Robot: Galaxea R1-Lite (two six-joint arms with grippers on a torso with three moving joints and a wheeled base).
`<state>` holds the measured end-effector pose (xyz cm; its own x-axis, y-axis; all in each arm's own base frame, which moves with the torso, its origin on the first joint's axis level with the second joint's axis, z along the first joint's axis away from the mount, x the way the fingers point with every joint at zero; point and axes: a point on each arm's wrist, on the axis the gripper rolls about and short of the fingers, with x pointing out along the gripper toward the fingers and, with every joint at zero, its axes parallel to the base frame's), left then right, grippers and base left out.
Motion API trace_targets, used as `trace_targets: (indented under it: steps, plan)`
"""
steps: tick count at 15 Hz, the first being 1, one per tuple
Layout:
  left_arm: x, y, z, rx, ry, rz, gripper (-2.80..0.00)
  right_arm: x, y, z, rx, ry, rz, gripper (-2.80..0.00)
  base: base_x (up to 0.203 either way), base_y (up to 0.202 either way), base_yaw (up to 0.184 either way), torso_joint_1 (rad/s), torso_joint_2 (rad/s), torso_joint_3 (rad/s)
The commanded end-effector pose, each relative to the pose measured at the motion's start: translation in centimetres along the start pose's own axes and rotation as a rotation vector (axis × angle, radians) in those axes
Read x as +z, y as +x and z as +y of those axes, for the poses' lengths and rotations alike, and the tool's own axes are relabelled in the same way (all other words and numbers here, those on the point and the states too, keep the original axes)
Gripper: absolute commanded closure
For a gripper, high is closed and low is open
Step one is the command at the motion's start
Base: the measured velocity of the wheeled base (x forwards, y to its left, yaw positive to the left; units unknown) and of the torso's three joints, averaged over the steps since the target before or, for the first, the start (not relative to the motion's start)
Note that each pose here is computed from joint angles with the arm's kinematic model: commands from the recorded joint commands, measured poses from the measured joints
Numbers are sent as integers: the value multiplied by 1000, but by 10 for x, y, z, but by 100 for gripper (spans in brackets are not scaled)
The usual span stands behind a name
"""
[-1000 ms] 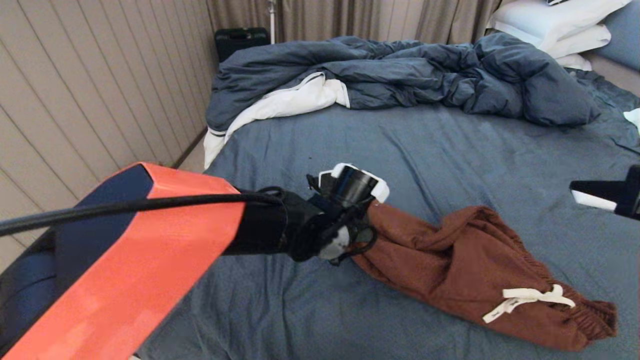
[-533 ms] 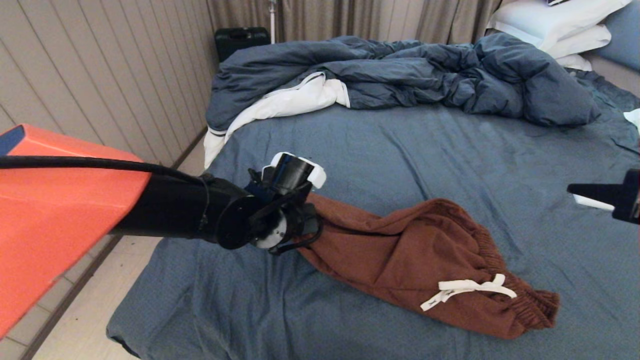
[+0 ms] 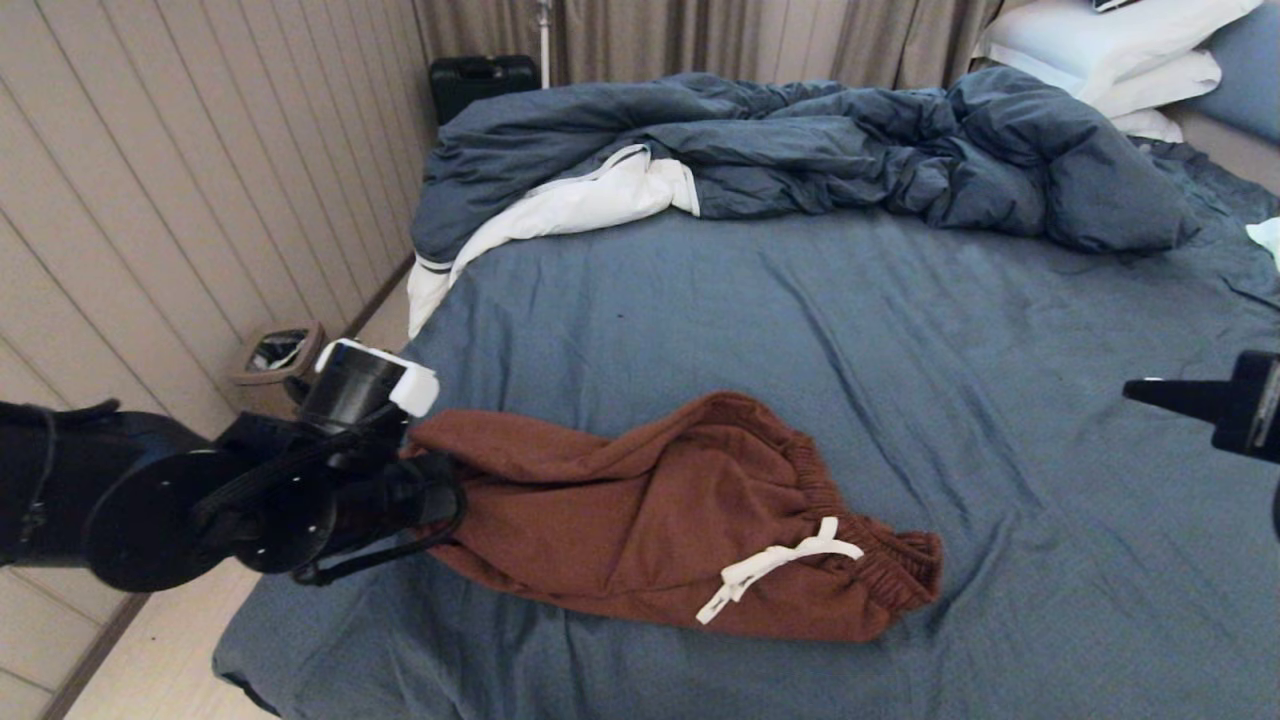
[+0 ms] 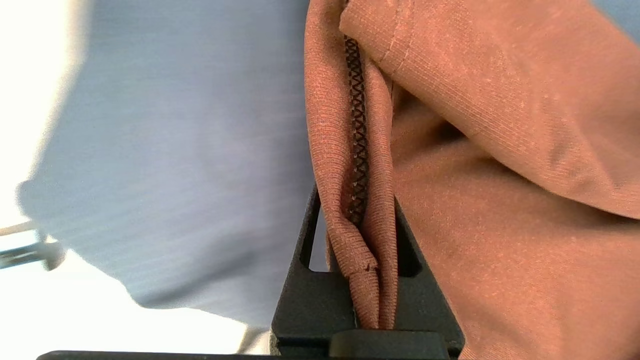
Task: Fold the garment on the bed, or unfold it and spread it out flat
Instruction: Unford the brown shorts
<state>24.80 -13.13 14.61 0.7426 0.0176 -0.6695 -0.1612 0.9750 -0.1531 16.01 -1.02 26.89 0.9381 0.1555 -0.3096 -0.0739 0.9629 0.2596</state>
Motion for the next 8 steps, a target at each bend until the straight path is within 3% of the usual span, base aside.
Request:
trace_targets:
  steps: [1, 4, 5, 6, 8]
  plan:
    - [1, -19, 28, 23, -23, -43, 0, 0, 1, 0, 7, 4, 6, 0, 0, 0, 0, 0, 0, 0]
    - [-1, -17, 30, 20, -14, -47, 0, -3, -1, 0, 21, 4, 12, 0, 0, 0, 0, 0, 0, 0]
    - [-3, -17, 29, 19, -6, -42, -25, -4, -1, 0, 23, 2, 14, 0, 0, 0, 0, 0, 0, 0]
    - [-5, -17, 28, 19, 1, -37, -280, -4, -1, 0, 23, 3, 15, 0, 0, 0, 0, 0, 0, 0]
    - [-5, -17, 29, 15, 12, -37, -280, -4, 1, -1, 21, 4, 19, 0, 0, 0, 0, 0, 0, 0]
